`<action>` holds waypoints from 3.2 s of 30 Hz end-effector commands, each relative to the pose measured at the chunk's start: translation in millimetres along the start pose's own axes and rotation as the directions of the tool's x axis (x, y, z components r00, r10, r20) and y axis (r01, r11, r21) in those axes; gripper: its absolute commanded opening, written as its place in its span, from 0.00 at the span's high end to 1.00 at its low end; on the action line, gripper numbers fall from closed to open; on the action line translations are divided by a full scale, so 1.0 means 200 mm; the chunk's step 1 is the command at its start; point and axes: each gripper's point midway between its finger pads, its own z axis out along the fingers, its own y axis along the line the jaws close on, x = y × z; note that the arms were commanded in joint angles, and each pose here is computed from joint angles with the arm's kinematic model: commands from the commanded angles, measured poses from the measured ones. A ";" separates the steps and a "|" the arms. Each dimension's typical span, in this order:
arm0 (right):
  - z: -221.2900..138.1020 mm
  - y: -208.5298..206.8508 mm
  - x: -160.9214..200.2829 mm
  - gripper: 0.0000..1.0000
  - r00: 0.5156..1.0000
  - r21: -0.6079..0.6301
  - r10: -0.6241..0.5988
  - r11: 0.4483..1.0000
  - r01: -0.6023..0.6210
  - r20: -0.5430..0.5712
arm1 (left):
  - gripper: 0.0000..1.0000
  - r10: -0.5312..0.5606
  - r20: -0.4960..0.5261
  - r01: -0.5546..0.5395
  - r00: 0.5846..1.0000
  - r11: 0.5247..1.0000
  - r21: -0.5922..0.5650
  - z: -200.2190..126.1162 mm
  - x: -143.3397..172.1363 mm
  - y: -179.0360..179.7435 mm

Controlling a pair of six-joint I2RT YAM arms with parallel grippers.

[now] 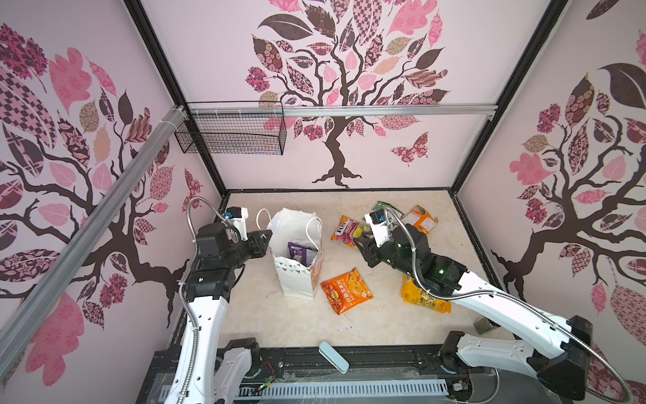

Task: Place the snacks into the paper bag
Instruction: Pick up the snack at the center of the table.

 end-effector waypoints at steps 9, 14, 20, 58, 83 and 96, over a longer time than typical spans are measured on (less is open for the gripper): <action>0.07 -0.15 0.33 0.49 0.971 0.038 0.141 0.990 -0.136 -0.192 | 0.80 0.009 -0.001 -0.009 1.000 1.000 -0.012 0.01 0.02 0.02; 0.12 -0.17 0.47 0.47 0.948 0.058 0.148 0.989 -0.137 -0.281 | 0.80 0.006 -0.004 -0.006 1.000 1.000 -0.010 0.01 0.02 0.02; 0.18 -0.17 0.67 0.42 0.906 0.059 0.141 0.990 -0.129 -0.400 | 0.80 0.006 -0.004 -0.007 1.000 1.000 -0.012 0.01 0.02 0.03; 0.37 -0.26 1.20 0.33 0.716 0.086 0.202 0.977 -0.196 -0.668 | 0.80 0.005 -0.007 -0.005 1.000 1.000 -0.016 0.01 0.02 0.03; 0.40 -0.35 1.23 0.33 0.705 0.143 0.176 0.984 -0.106 -0.687 | 0.80 0.006 -0.006 -0.006 1.000 1.000 -0.016 0.01 0.02 0.03; 0.42 -0.23 1.26 0.40 0.698 0.052 0.151 0.985 -0.162 -0.700 | 0.80 0.002 -0.011 -0.003 1.000 1.000 -0.015 0.02 0.03 0.03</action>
